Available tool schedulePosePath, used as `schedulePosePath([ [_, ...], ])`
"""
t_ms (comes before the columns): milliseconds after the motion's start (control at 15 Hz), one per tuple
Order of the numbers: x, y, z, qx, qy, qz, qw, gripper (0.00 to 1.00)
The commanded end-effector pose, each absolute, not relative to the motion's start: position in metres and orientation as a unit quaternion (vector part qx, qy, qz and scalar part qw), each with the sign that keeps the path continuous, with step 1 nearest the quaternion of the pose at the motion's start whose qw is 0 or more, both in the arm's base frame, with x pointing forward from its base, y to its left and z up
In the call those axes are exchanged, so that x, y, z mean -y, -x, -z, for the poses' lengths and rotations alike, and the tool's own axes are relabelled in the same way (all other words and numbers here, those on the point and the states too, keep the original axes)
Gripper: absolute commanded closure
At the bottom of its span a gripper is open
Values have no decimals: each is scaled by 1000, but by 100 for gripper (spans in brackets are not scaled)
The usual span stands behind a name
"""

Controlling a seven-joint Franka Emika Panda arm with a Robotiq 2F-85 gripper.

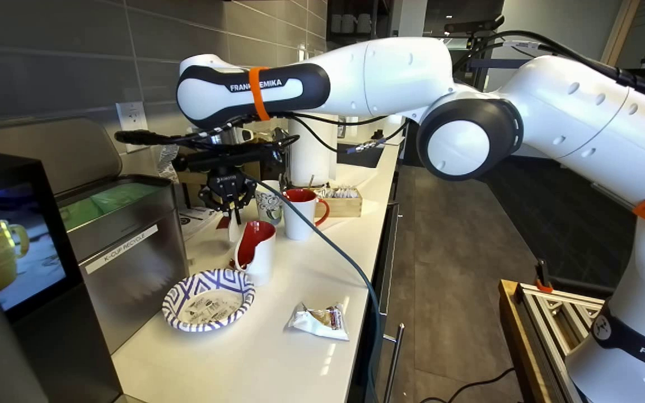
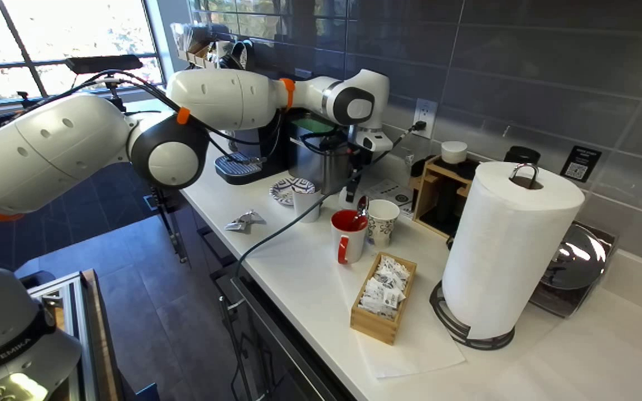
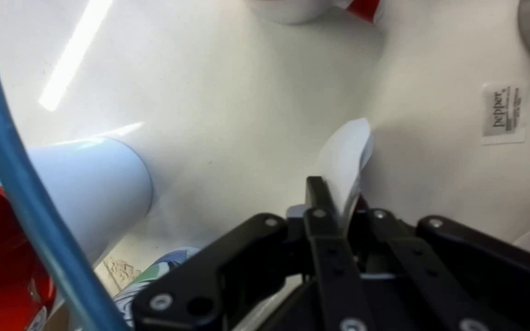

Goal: Pick up the broken piece of the mug from the back of the counter and put it in the broken mug.

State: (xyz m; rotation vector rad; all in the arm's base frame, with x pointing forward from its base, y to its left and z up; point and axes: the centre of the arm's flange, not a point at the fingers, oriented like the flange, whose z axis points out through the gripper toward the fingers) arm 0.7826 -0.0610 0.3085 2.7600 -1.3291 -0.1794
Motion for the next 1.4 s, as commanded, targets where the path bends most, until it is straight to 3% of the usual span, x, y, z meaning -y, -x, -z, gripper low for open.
schedulePosePath([
  [0,60,-790,-332,396,-914,84,-9,97],
  [533,60,-782,-369,323,-936,88,-112,97],
  [1333,77,-731,-406,51,-969,169,-173,97],
])
